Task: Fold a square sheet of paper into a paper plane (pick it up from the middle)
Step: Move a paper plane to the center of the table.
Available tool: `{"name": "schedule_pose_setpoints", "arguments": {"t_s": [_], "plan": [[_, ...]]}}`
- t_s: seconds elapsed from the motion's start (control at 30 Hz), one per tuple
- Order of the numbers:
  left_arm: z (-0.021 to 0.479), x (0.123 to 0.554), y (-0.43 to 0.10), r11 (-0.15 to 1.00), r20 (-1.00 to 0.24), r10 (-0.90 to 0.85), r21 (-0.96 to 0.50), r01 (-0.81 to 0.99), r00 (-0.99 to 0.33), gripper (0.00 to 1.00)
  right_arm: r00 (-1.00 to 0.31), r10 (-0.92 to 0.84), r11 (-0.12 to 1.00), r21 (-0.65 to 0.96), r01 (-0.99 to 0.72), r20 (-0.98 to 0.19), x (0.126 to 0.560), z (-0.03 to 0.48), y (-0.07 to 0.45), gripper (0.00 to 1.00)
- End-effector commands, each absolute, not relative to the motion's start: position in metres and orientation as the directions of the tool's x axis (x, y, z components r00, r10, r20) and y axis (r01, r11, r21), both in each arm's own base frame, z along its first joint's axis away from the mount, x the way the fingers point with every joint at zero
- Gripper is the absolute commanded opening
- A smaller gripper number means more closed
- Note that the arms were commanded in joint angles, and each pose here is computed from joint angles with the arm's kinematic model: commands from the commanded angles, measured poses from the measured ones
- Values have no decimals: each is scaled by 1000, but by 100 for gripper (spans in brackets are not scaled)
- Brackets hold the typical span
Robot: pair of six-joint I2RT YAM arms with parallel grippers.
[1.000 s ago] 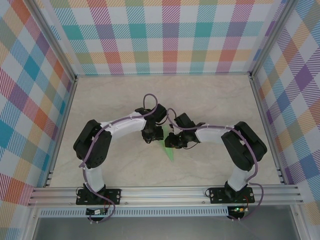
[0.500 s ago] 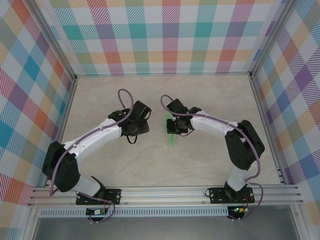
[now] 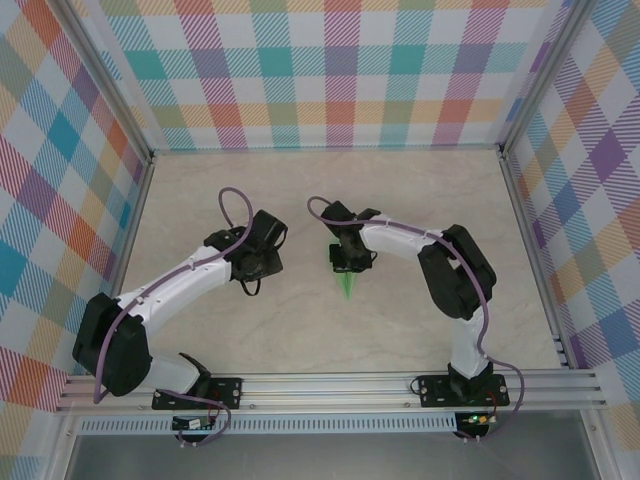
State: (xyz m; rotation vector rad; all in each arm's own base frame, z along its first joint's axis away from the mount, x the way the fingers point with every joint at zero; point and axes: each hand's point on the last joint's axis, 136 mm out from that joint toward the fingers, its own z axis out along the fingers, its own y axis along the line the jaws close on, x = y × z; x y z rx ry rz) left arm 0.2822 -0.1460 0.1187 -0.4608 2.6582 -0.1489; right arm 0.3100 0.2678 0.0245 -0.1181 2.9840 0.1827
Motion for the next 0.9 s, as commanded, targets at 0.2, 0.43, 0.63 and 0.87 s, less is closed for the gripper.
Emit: {"name": "schedule_pose_setpoints", "arguments": {"t_s": [0.2, 0.43, 0.63, 0.87], "plan": [[122, 284, -140, 927, -414, -374, -195, -321, -830, 44, -996, -59, 997, 47, -63, -71, 297, -9, 261, 29], [122, 284, -135, 926, -420, -376, -183, -329, -826, 44, -999, -38, 997, -74, -37, -18, 285, -26, 251, 41], [129, 283, -127, 927, -451, -376, -171, -334, -810, 45, -993, -16, 998, -68, -9, -117, 297, 6, 255, 49], [140, 284, -109, 927, -508, -368, -140, -347, -778, 47, -962, -47, 996, 56, -64, -269, 313, 83, 269, 64]]}}
